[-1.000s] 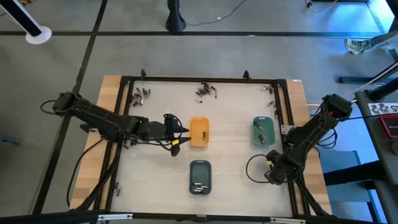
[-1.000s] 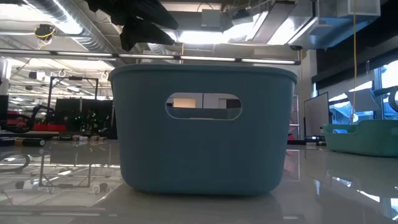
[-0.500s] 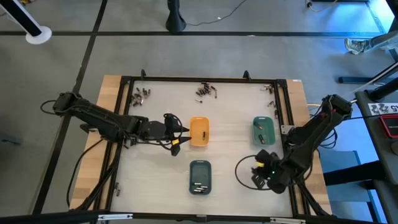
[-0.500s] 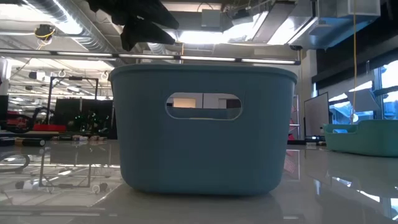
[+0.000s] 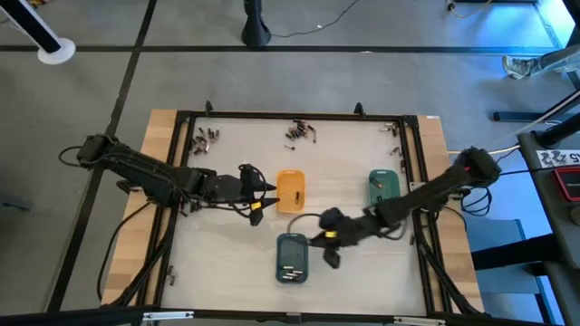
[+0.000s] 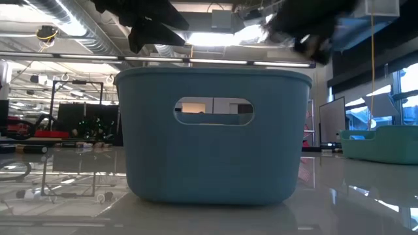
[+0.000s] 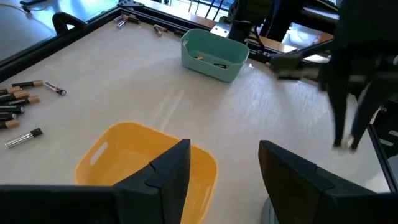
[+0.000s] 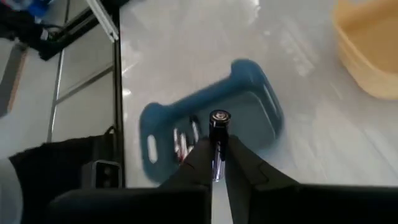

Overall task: Sort batteries
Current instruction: Put the silver battery into the blue bin

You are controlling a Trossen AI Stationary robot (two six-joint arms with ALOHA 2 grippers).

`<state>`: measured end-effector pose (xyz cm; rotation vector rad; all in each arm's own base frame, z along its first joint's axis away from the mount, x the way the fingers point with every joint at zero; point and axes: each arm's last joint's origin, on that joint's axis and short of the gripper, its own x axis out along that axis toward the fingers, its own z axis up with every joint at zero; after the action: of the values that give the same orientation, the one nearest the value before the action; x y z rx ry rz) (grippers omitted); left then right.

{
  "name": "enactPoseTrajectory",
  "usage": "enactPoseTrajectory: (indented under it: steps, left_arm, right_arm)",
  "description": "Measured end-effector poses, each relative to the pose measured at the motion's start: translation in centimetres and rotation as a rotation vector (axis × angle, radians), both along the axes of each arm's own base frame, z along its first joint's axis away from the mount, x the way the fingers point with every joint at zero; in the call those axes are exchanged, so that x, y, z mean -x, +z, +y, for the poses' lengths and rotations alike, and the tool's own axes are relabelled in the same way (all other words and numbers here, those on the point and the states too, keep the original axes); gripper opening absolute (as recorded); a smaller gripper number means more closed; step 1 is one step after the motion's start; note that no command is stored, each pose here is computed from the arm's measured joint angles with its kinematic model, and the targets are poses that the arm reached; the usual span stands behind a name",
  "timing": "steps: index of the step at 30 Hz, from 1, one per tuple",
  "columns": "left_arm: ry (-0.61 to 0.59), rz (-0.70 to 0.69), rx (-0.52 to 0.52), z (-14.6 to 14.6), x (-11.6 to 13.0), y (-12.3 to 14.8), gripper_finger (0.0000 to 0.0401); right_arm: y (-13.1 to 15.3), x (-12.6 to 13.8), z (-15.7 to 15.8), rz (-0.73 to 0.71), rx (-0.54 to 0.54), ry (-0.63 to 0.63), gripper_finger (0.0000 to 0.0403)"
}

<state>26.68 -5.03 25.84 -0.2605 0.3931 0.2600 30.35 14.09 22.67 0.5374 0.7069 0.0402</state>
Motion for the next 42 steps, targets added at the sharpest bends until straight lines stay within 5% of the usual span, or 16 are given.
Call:
enactPoseTrajectory:
  steps: [9,21,42]
  left_arm:
    - [0.0,0.031,-0.007,0.0,0.1,-0.3,0.018]
    - [0.003,0.044,-0.007,0.1,0.2,-0.4,0.018]
    - [0.005,0.072,-0.01,0.1,0.3,-0.6,0.018]
  right_arm:
    - [-4.0,-4.1,-1.9,0.027,-0.039,0.091,0.0018]
    - [-2.9,-8.5,-0.8,0.209,0.135,0.221,0.0019]
    - [-5.2,-9.9,-1.0,0.276,0.115,0.257,0.0019]
